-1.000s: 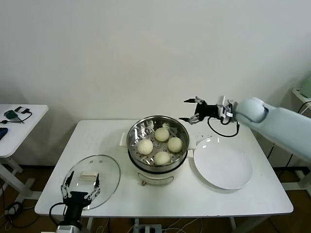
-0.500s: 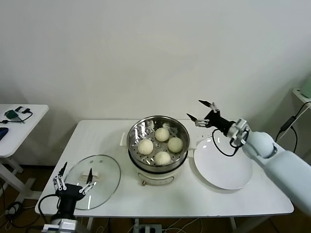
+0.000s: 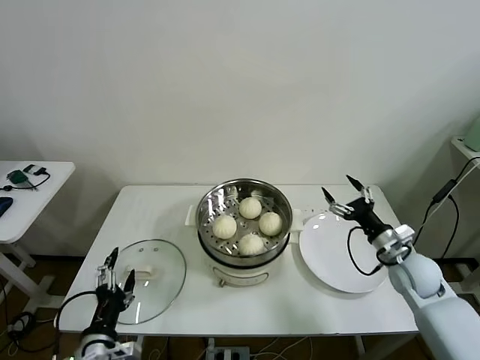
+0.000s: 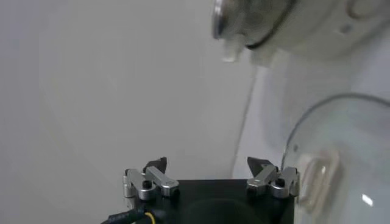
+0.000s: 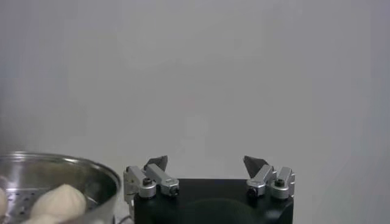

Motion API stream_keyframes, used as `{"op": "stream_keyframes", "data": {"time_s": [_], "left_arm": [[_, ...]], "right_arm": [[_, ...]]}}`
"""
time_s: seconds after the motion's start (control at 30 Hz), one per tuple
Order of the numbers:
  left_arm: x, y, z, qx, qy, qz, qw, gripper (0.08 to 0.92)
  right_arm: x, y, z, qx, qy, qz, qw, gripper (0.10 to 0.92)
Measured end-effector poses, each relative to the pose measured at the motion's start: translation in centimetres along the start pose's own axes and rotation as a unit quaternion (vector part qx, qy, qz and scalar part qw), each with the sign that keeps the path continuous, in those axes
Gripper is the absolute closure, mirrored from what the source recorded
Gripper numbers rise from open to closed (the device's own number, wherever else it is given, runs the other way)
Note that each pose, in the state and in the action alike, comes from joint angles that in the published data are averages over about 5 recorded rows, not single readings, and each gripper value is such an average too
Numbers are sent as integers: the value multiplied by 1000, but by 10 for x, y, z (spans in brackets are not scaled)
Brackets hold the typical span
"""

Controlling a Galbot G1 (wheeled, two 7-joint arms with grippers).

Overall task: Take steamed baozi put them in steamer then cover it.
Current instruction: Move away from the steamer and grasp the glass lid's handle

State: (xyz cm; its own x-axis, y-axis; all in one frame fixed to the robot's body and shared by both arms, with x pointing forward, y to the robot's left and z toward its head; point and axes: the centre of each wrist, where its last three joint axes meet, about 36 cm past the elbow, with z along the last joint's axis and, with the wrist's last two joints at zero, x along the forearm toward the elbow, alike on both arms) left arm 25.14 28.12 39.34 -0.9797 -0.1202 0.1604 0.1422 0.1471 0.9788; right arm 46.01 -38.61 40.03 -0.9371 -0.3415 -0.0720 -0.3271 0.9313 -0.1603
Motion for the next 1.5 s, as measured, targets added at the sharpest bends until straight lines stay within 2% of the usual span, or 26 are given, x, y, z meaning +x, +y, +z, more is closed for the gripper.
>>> {"op": "stream_keyframes", "data": {"time_s": [0.37, 0.73, 1.37, 1.5], "left_arm": [[-27, -49, 10, -79, -3, 22, 997, 177], [-59, -86, 25, -106, 0, 27, 994, 177], [-112, -104, 34, -104, -1, 1, 995, 179], [-118, -105, 36, -99, -1, 0, 995, 250]], "right_arm": [[48, 3, 31, -18, 35, 60, 997, 200], [61, 10, 43, -17, 53, 78, 995, 200], [67, 18, 57, -10, 67, 81, 994, 200], [67, 20, 61, -7, 68, 79, 994, 200]]}}
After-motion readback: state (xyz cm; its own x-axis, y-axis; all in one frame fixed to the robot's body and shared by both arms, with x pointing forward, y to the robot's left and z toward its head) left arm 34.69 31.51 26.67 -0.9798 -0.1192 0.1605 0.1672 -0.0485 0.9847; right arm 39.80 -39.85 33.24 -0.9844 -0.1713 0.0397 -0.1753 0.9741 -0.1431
